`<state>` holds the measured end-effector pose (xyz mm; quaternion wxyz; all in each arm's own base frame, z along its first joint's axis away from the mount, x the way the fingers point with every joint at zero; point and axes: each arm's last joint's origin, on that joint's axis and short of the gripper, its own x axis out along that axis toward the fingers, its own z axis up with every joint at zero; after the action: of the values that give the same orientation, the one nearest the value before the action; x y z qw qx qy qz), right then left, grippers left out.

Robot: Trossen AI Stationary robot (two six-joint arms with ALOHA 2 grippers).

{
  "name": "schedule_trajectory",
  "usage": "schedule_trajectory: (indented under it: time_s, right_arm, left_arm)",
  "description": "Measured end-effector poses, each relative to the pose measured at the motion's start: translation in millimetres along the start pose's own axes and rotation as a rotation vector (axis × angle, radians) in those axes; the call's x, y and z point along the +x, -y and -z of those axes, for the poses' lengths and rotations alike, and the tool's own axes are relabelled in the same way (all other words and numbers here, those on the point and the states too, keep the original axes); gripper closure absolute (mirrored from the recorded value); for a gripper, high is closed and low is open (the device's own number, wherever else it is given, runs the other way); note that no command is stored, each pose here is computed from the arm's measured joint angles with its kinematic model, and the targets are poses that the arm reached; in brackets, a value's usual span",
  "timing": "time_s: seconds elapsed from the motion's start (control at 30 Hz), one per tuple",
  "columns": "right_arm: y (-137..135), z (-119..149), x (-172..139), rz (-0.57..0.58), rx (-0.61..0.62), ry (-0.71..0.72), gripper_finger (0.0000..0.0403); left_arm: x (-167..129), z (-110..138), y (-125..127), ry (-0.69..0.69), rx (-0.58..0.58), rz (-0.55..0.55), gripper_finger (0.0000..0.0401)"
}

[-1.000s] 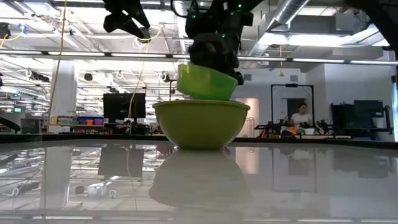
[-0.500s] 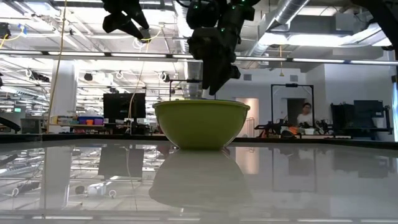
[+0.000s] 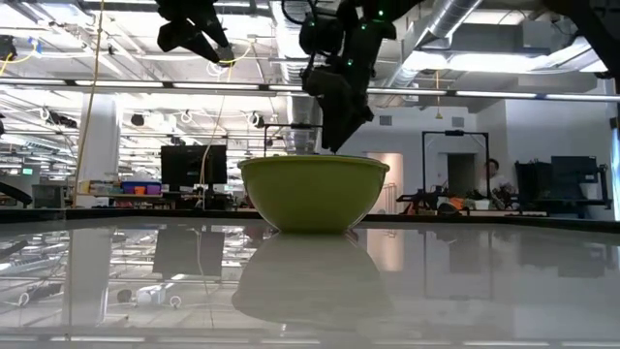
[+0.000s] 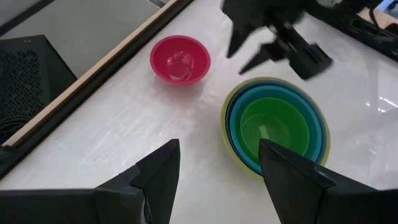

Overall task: Nest bowls inside each other
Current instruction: Stack the red bowl on top of the green bowl

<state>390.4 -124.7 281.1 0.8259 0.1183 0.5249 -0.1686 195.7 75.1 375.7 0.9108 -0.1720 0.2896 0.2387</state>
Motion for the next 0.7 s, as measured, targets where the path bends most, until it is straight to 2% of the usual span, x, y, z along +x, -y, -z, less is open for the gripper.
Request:
schedule_trajectory:
  time_s: [0.17,0.27,0.37,0.47,0.7]
  right_arm:
    - [33.8,-6.6,0.5,-0.07,0.02,0.041,0.0231]
    - [50.3,-8.8,0.3,-0.089,0.037,0.066,0.023]
    - [62.8,-9.0,5.1,-0.158,0.051,0.098,0.0223]
    - [69.8,-6.8,12.6,-0.224,0.057,0.119,0.0213]
    - [74.9,2.8,30.6,-0.229,0.054,0.119,0.0185]
  left_arm:
    - [0.0,0.1,-0.2,0.0,-0.001,-0.005,0.0195]
    - [0.0,0.9,-0.5,-0.009,-0.004,-0.008,0.0195]
    - [0.0,0.9,-0.5,-0.009,-0.011,-0.008,0.0195]
    - [0.0,0.9,-0.5,-0.009,-0.012,-0.008,0.0195]
    - [0.0,0.9,-0.8,-0.006,-0.031,-0.018,0.0195]
